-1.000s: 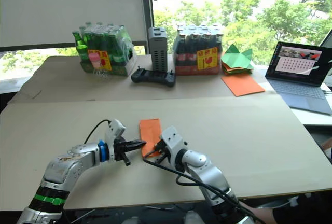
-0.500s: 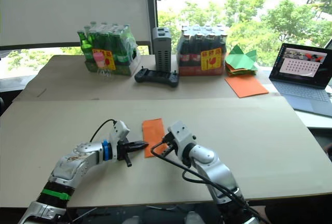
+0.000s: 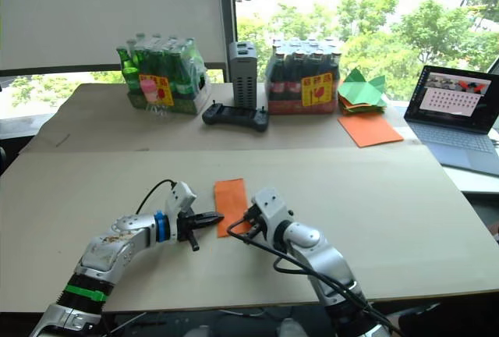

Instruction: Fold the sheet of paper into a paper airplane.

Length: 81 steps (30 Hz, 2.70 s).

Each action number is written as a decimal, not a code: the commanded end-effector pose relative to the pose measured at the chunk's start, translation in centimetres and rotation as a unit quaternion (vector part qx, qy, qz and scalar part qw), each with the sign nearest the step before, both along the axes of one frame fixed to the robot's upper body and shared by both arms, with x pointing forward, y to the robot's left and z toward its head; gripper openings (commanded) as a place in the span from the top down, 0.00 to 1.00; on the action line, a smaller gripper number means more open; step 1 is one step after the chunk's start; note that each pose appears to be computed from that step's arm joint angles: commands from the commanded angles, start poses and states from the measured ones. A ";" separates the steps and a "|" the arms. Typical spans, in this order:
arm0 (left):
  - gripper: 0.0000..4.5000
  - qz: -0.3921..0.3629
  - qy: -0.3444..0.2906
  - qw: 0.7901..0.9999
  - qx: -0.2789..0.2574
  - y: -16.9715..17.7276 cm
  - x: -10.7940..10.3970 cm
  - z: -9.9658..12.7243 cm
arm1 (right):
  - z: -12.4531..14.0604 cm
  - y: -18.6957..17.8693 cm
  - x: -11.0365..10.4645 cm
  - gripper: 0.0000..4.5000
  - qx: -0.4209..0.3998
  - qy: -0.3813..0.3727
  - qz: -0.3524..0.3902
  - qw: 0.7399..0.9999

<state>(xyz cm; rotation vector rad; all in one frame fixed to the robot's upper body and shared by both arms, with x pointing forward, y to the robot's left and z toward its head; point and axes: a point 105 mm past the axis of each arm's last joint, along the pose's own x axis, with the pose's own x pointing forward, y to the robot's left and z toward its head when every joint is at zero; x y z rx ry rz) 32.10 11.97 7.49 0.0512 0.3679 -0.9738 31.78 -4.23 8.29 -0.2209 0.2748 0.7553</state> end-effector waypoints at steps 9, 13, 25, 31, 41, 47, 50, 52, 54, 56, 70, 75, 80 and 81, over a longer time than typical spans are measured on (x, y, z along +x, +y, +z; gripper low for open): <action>1.00 0.009 0.023 1.000 0.016 0.1 -0.5 -1.4 | -0.4 0.7 2.3 1.00 -0.017 0.001 -0.015 1.000; 1.00 0.009 0.022 1.000 0.015 0.0 -0.6 -1.4 | -0.1 1.0 3.1 1.00 -0.015 -0.004 -0.023 1.000; 1.00 0.008 0.020 1.000 0.014 -0.1 -0.7 -1.2 | 0.6 1.9 5.4 1.00 -0.016 -0.030 -0.058 0.998; 1.00 0.009 0.018 1.000 0.014 -0.1 -0.8 -1.0 | 0.7 2.1 6.1 1.00 -0.014 -0.048 -0.096 0.994; 1.00 0.012 0.018 1.000 0.012 -0.1 -0.9 -1.0 | 0.8 2.8 6.8 1.00 -0.001 -0.046 -0.125 0.991; 1.00 0.012 0.016 1.000 0.011 -0.2 -0.9 -0.9 | 1.1 2.8 7.4 1.00 0.005 -0.051 -0.135 0.990; 1.00 0.013 0.015 1.000 0.011 -0.2 -1.0 -0.9 | 1.4 2.8 7.6 1.00 0.006 -0.055 -0.135 0.989; 1.00 0.013 0.016 1.000 0.011 -0.2 -1.0 -0.9 | 1.5 2.9 7.7 1.00 0.007 -0.055 -0.136 0.989; 1.00 0.014 0.016 1.000 0.011 -0.2 -1.0 -0.9 | 1.4 2.9 7.7 1.00 0.005 -0.055 -0.132 0.990; 1.00 0.014 0.016 1.000 0.011 -0.2 -1.0 -0.9 | 1.1 3.0 7.5 1.00 -0.001 -0.053 -0.120 0.991; 1.00 0.013 0.018 1.000 0.012 -0.1 -1.1 -0.9 | -1.3 3.2 4.4 1.00 -0.022 -0.020 -0.066 0.997; 1.00 0.012 0.019 1.000 0.013 -0.2 -1.0 -0.9 | -1.7 3.0 3.8 1.00 -0.028 -0.013 -0.059 0.998; 1.00 0.011 0.019 1.000 0.012 -0.2 -0.9 -0.9 | -1.9 2.8 3.2 1.00 -0.034 -0.009 -0.052 0.998; 1.00 0.010 0.019 1.000 0.012 -0.3 -0.9 -0.9 | -2.0 2.7 3.1 1.00 -0.036 -0.007 -0.050 0.998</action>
